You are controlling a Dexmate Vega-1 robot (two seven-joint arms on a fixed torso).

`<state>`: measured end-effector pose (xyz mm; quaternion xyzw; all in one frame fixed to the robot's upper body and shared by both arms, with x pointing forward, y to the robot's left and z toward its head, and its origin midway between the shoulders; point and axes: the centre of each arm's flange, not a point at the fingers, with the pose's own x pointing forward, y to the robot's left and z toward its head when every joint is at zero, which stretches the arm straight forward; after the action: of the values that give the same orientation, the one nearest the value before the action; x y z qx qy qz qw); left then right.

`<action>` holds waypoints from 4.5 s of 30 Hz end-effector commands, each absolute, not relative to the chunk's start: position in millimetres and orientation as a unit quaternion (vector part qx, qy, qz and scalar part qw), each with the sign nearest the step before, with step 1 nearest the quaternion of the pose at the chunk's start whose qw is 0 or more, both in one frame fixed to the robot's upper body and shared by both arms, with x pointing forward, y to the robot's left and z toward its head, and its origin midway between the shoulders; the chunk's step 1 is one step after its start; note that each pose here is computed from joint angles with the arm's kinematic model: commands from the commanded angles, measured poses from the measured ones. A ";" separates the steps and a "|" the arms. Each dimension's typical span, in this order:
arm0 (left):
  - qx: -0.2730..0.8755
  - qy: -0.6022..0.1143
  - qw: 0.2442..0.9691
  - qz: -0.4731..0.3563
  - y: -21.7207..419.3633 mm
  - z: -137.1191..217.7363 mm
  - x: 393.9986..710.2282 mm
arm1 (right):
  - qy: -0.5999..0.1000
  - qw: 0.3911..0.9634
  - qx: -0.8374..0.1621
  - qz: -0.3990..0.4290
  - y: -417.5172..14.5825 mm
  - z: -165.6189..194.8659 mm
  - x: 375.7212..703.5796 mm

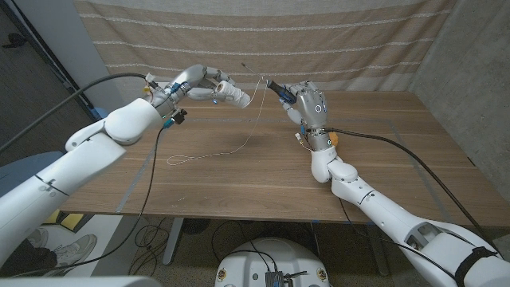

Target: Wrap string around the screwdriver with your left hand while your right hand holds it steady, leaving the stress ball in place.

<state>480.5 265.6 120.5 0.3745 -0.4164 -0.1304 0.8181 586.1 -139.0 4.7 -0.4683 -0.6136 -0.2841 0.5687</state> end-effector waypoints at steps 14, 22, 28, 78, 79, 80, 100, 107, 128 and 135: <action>0.265 -0.525 0.800 -0.122 251.4 143.0 461.2 | -0.630 0.525 -0.509 -0.260 -134.6 -9.8 585.0; 0.237 -0.545 0.801 -0.069 262.8 147.8 457.8 | -0.658 0.515 -0.495 -0.237 -126.6 -13.1 570.8; 0.230 -0.547 0.804 -0.048 270.4 151.2 457.0 | -0.685 0.498 -0.485 -0.219 -118.3 -14.4 554.6; 0.287 -0.390 0.875 -0.011 322.8 94.5 494.2 | -0.651 0.538 -0.465 -0.266 -126.7 18.6 564.6; 0.288 -0.387 0.876 -0.014 323.5 93.9 494.2 | -0.649 0.538 -0.468 -0.266 -126.8 18.7 565.9; 0.289 -0.384 0.877 -0.017 323.9 93.4 494.4 | -0.646 0.535 -0.473 -0.268 -126.8 18.7 567.2; 0.331 -0.367 0.869 -0.003 322.8 98.1 487.2 | -0.602 0.536 -0.532 -0.259 -130.6 17.6 579.9; 0.332 -0.359 0.872 -0.003 322.2 96.4 487.2 | -0.584 0.540 -0.556 -0.241 -131.7 16.7 579.8; 0.408 -0.295 0.861 0.069 321.2 76.4 500.1 | -0.485 0.572 -0.654 -0.106 -118.1 22.2 578.1; 0.416 -0.275 0.864 0.069 320.7 62.1 510.1 | -0.446 0.576 -0.682 -0.061 -107.0 22.2 577.7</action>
<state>497.3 320.2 80.0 0.4000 -0.3014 0.0603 0.8634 579.0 -118.8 22.9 -0.6385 -0.5028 -0.1268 0.5687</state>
